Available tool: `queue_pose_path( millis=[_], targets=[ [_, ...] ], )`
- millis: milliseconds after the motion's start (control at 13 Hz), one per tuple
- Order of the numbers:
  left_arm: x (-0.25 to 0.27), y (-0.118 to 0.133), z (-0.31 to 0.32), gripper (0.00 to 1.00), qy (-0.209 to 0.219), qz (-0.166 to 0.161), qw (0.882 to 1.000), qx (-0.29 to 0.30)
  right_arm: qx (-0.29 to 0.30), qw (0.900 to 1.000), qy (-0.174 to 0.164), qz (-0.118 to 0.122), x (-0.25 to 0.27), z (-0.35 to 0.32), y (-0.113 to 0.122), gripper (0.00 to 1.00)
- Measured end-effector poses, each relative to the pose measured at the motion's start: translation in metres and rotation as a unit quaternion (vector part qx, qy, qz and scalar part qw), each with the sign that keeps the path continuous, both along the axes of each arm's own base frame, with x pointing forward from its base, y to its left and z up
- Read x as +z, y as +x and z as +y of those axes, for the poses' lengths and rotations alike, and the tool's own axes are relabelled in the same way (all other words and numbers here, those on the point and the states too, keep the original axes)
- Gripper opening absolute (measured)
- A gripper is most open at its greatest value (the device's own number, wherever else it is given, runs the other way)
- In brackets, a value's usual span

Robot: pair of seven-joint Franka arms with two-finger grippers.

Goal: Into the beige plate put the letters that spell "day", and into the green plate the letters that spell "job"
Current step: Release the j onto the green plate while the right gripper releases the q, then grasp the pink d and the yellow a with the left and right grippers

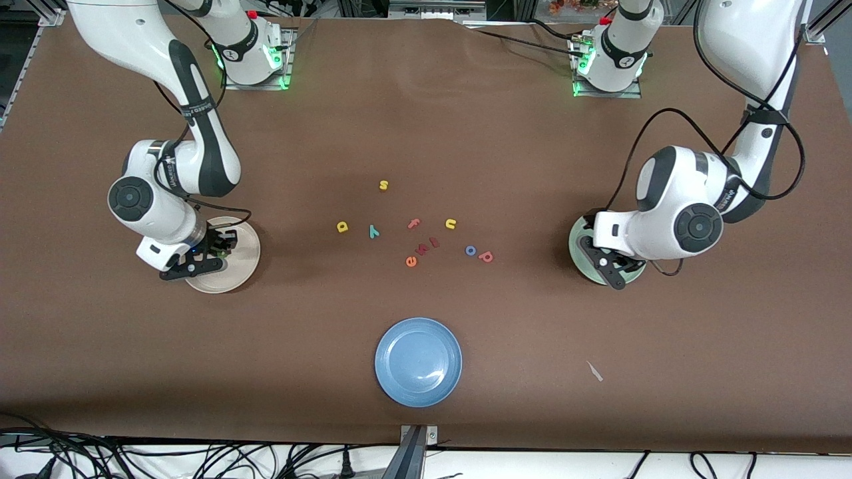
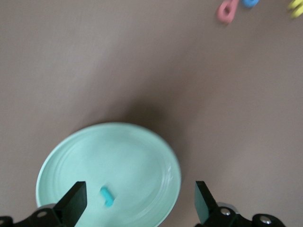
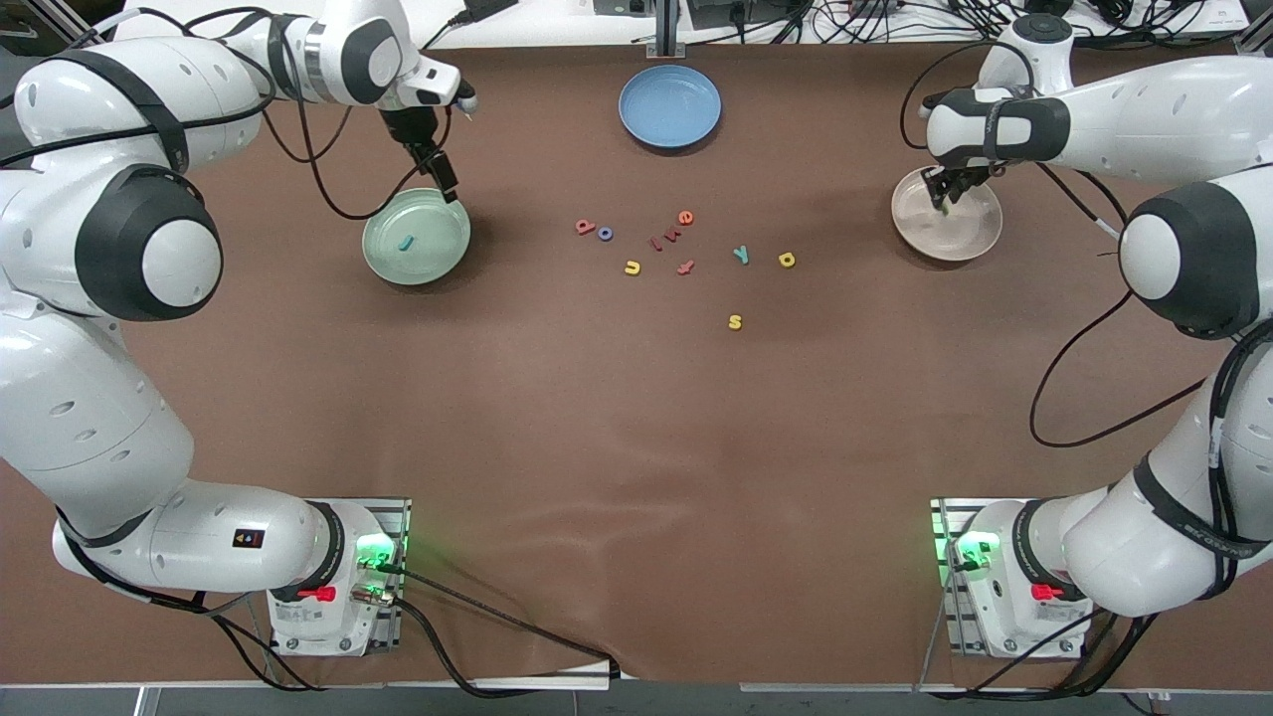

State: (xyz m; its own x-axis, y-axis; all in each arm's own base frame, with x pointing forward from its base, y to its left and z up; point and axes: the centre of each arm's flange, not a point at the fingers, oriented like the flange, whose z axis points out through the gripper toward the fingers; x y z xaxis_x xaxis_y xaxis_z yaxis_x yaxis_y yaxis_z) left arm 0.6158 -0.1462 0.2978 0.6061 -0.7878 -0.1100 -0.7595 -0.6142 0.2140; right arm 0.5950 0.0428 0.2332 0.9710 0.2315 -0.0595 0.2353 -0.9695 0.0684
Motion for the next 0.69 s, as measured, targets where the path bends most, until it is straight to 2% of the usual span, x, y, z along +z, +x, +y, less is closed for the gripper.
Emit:
queue_pose_path(
  millis=[231,463,617,694],
  targets=[
    [0.003,0.005,-0.062,1.00,-0.014,-0.012,0.999,-0.037,-0.017,1.000,0.016,0.008,-0.002,0.002,-0.003,0.63],
    [-0.023,0.001,-0.140,1.00,-0.023,-0.011,0.997,-0.077,-0.034,0.999,0.035,0.011,-0.002,0.028,-0.006,0.97],
    [-0.048,0.000,-0.169,1.00,-0.033,-0.029,0.996,-0.083,-0.056,0.997,0.043,0.016,-0.001,0.056,-0.011,1.00],
    [-0.060,0.003,-0.173,0.96,-0.040,-0.043,0.995,-0.081,-0.065,0.997,0.047,0.019,-0.001,0.073,-0.014,1.00]
  ],
)
